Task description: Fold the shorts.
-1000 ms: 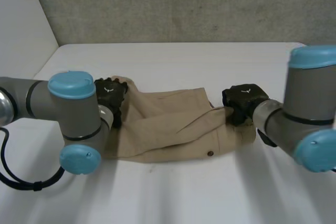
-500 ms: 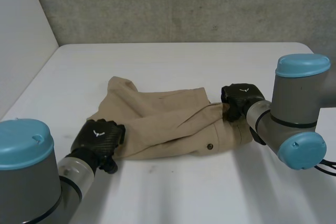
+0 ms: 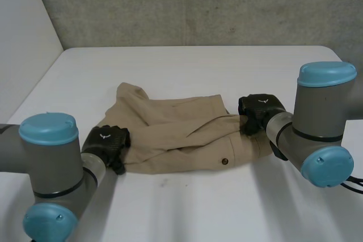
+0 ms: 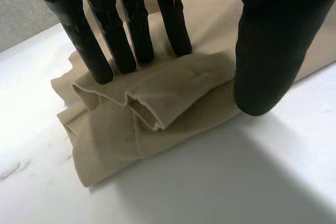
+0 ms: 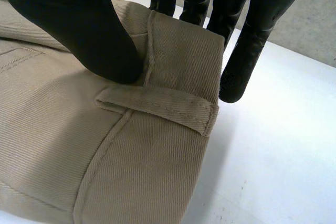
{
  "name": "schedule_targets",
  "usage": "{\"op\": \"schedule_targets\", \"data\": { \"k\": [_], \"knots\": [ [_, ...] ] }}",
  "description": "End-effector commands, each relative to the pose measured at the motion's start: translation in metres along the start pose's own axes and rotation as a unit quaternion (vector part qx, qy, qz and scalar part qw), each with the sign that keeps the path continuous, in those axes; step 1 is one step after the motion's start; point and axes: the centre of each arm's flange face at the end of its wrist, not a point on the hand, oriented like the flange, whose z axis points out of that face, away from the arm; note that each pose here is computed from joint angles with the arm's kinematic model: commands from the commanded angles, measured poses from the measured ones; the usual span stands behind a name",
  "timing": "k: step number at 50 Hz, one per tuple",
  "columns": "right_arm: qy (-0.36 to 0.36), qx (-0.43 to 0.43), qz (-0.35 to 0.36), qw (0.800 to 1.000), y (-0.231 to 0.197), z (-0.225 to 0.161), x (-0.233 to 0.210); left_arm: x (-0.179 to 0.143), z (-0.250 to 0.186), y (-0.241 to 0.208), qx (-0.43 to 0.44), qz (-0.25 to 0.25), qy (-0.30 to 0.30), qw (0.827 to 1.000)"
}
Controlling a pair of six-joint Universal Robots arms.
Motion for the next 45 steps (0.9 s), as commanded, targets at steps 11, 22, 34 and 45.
{"op": "schedule_targets", "data": {
  "k": [11,22,34,45],
  "knots": [
    [-0.004,-0.005,-0.077,0.997,0.002,-0.003,-0.003,-0.006,-0.003,-0.019,0.051,-0.008,-0.009,0.999],
    [-0.004,0.008,-0.153,0.988,-0.008,-0.013,-0.007,-0.008,-0.008,-0.021,0.038,-0.007,-0.001,0.999],
    [-0.009,0.003,-0.155,0.988,-0.004,-0.014,-0.009,-0.013,-0.012,-0.023,0.012,-0.008,-0.002,1.0],
    [-0.011,0.003,-0.157,0.988,-0.003,-0.014,-0.01,-0.02,-0.001,-0.031,0.023,-0.013,-0.013,1.0]
  ]
}}
